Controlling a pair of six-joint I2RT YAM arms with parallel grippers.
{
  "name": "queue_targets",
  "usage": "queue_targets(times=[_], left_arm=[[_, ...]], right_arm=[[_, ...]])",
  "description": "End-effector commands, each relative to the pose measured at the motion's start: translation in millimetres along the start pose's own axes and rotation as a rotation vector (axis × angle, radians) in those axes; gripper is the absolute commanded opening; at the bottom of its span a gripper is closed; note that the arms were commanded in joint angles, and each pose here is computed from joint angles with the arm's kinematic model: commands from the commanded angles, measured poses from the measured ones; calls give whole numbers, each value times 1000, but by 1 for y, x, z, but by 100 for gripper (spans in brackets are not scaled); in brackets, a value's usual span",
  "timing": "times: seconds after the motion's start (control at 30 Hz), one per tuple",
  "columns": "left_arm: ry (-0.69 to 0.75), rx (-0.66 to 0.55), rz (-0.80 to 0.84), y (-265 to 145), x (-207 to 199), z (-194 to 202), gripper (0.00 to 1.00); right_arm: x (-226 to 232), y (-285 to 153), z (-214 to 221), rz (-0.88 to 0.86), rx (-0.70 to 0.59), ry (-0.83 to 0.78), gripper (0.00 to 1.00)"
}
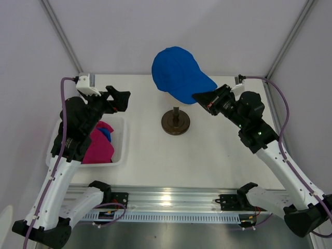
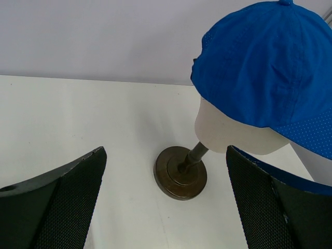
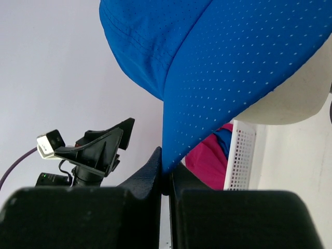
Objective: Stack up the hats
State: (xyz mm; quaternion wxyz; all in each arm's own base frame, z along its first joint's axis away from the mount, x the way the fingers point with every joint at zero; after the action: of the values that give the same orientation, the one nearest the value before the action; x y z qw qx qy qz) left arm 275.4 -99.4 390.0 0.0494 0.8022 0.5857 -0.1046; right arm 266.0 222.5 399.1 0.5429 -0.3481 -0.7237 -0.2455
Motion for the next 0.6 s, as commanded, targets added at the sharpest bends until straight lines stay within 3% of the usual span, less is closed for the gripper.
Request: queue_targets(times=[0.0,0.23,0.37,0.4,0.43,0.53,0.57], left_arm=[[5,-20,11,0,-2,-3,99],[10,-11,-18,0,3,0,99],[11,-5,-19,2,3,2,99],[11,-3,-20,3,3,3,100],[11,-6,-19,2,3,1,99],[17,1,-42,2,7,3,99],[20,-4,-60,0,10,1,99]], right_arm=[[4,8,-6,37,8,-10,0],[-6,-1,-7,69,-24,7,0],[-5,-10,-10,73,-46,-13,10],[-6,-11,-9,76,-45,-19,14],[-4,-12,-8,69,-38,-22,29],[-1,-14,-3,56,-1,-53,56],[0,-15,-2,53,12,-70,61]])
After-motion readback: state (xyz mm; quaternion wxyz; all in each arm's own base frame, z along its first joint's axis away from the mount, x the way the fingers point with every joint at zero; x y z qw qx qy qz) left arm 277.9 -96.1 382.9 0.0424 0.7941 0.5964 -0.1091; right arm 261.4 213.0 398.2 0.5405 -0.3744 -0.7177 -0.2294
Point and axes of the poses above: each gripper's point midway between its finger pads, its own y axis out along the fingers, its own x axis along the line the jaws close on, z = x × y, the point moved 2 cm from there along -y, back along the fingers, and after that the axes turned 6 degrees about y, right-handed, at the moved point
